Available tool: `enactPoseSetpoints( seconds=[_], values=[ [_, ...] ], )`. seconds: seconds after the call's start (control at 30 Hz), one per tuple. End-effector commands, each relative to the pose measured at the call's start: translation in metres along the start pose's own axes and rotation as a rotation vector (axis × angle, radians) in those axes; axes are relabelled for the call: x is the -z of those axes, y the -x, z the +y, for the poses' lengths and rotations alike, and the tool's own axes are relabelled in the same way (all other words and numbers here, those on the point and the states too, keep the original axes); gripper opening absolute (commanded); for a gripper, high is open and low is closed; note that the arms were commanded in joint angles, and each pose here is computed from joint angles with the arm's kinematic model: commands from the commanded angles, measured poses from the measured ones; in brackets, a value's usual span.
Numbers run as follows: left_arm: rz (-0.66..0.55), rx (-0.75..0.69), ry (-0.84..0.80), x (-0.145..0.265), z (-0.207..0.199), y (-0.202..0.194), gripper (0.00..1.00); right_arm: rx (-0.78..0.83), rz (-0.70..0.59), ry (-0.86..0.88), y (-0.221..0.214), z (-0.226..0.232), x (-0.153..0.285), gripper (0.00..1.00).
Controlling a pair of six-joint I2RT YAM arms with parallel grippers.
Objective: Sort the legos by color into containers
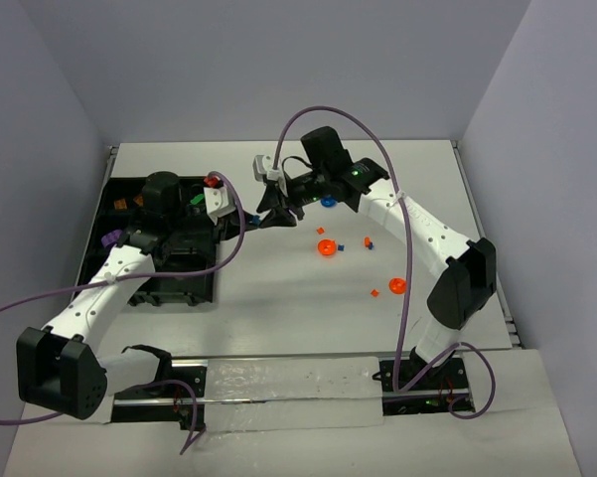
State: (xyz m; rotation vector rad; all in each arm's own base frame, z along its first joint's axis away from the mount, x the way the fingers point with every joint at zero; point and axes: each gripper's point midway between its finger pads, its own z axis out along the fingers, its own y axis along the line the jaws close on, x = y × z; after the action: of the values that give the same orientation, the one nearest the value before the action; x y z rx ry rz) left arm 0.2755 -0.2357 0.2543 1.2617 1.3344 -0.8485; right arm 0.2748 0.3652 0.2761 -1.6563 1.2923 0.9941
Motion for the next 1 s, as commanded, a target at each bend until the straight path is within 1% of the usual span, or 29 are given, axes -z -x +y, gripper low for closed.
enactPoseSetpoints(
  seconds=[0.0,0.23,0.33,0.43,0.6,0.67,0.8,0.97],
  values=[
    [-0.036,-0.036,0.020,0.000,0.010,0.017,0.00,0.049,-0.025,-0.004,0.018,-0.004,-0.003,0.45],
    [-0.037,-0.027,0.019,-0.001,0.010,0.016,0.00,0.058,-0.021,-0.011,0.019,-0.004,-0.006,0.40],
    [-0.038,-0.021,0.018,-0.001,0.010,0.016,0.00,0.058,-0.019,-0.018,0.018,-0.006,-0.007,0.36],
    [-0.037,-0.015,0.020,-0.001,0.011,0.015,0.00,0.062,-0.012,-0.037,0.018,-0.008,-0.008,0.27],
    [-0.030,-0.013,0.025,0.000,0.010,0.014,0.00,0.056,0.008,-0.056,0.013,-0.010,-0.007,0.05],
    [-0.023,-0.013,0.029,0.001,0.010,0.012,0.00,0.058,0.010,-0.059,0.014,-0.010,-0.006,0.02],
    [-0.018,0.081,0.070,0.011,0.016,-0.002,0.00,0.040,0.013,-0.077,0.010,-0.010,0.005,0.00],
    [0.013,0.119,0.143,0.033,0.035,-0.017,0.00,0.018,0.028,-0.112,0.000,-0.013,0.021,0.00]
  ],
)
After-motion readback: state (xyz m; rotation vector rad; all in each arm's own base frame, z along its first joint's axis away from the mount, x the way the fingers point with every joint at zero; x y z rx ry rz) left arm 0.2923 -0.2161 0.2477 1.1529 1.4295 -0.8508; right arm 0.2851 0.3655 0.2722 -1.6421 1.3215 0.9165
